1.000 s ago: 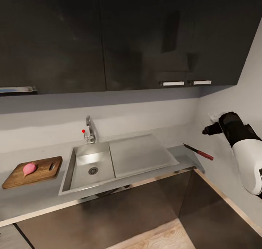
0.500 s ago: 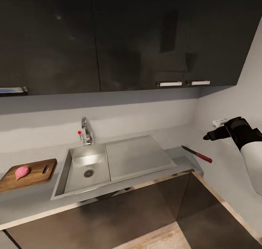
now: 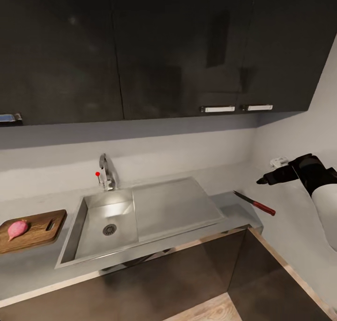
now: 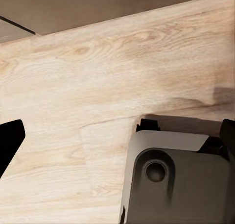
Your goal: In the kitchen, take the Vidalia onion out of the sink, dice it on the chopping board with the paring knife, put the diced onion into the bowl on the countertop, then place both the paring knife and the chopping board into the sink.
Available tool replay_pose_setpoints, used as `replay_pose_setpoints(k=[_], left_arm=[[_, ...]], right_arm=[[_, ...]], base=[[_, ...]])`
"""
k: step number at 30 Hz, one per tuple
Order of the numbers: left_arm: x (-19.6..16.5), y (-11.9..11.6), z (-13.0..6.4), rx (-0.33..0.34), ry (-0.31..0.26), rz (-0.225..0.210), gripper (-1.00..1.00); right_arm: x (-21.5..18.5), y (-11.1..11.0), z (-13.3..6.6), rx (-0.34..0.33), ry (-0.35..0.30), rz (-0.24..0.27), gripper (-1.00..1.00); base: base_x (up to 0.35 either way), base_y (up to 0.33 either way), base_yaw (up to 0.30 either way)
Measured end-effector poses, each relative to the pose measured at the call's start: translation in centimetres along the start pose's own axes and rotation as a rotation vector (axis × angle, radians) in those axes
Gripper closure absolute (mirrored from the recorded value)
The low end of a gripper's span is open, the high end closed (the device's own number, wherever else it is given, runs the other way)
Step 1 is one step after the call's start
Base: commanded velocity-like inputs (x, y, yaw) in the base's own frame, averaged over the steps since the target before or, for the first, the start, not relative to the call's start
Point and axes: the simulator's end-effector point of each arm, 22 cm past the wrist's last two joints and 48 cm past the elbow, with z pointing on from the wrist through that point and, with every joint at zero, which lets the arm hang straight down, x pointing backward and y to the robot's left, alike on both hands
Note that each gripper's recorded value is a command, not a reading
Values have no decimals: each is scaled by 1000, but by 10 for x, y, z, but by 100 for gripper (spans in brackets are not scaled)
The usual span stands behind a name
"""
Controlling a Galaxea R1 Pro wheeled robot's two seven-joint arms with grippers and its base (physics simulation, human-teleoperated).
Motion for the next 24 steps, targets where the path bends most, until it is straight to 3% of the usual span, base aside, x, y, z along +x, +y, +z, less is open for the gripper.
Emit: replay_pose_setpoints(k=[6,11,17,24], left_arm=[[0,1,0,-2,0,0,-100],[0,0,0,0,0,0,-100],[0,0,0,0,0,0,-100],[0,0,0,0,0,-1,-100]], right_arm=[[12,-29,-10,31,4,16,-100],[15,-35,-12,40,7,20,-100],[19,-39,-13,45,12,21,-100],[42,-49,-12,45,51,43,-100]], base=[[2,0,0],[0,0,43],[38,-46,212],[180,-197,243]])
